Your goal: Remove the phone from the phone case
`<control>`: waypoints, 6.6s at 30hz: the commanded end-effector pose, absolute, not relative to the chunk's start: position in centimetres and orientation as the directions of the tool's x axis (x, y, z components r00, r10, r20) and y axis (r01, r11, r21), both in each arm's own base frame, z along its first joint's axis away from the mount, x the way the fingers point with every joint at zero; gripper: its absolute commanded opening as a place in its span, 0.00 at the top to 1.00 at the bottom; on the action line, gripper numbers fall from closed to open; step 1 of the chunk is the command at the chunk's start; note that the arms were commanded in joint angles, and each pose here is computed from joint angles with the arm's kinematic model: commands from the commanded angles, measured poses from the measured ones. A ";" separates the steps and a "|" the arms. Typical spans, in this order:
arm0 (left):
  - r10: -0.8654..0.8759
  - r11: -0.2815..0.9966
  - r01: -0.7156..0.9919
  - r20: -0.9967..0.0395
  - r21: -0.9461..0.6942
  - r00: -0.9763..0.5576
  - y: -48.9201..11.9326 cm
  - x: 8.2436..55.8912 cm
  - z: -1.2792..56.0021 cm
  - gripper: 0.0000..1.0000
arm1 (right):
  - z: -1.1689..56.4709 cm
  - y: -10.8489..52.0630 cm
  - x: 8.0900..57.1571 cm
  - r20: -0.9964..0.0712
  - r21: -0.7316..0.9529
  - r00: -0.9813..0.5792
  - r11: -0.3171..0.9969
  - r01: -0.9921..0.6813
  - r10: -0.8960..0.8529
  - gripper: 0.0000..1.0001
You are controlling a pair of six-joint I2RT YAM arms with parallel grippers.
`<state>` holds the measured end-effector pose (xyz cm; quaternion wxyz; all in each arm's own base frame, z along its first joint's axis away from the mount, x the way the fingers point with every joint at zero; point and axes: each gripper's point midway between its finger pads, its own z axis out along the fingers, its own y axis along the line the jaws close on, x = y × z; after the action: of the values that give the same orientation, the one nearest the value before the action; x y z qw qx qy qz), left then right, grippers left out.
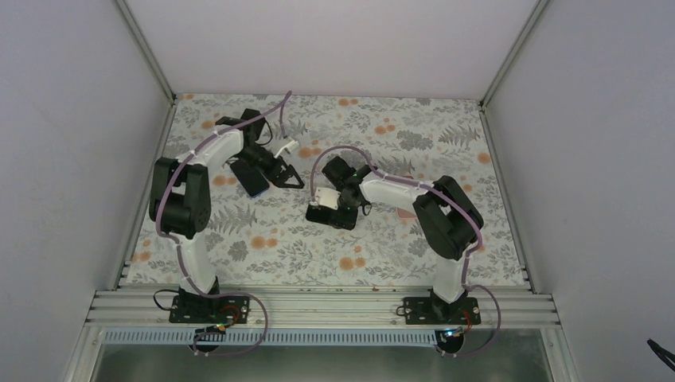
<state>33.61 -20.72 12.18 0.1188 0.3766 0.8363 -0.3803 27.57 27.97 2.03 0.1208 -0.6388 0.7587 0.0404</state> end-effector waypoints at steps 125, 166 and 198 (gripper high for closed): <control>0.622 0.160 0.979 -0.757 -0.127 -0.199 -26.7 30.7 19.3 0.98 | 12.5 22.6 32.7 -0.589 0.120 -0.402 0.415 -0.902 -0.701 0.22; 0.634 0.139 0.982 -0.750 -0.131 -0.190 -27.2 30.1 19.0 0.98 | 14.0 20.5 35.5 -0.610 0.037 -0.438 0.529 -0.848 -0.660 0.27; 0.601 0.000 0.978 -0.782 -0.208 -0.166 -28.5 26.8 19.9 0.98 | 13.7 18.4 40.2 -0.592 -0.095 -0.488 0.657 -0.748 -0.641 0.32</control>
<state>30.30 -26.38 16.96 0.2521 0.5698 0.7246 -0.2945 35.05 20.61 12.82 0.2465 -0.4438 0.8431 0.1776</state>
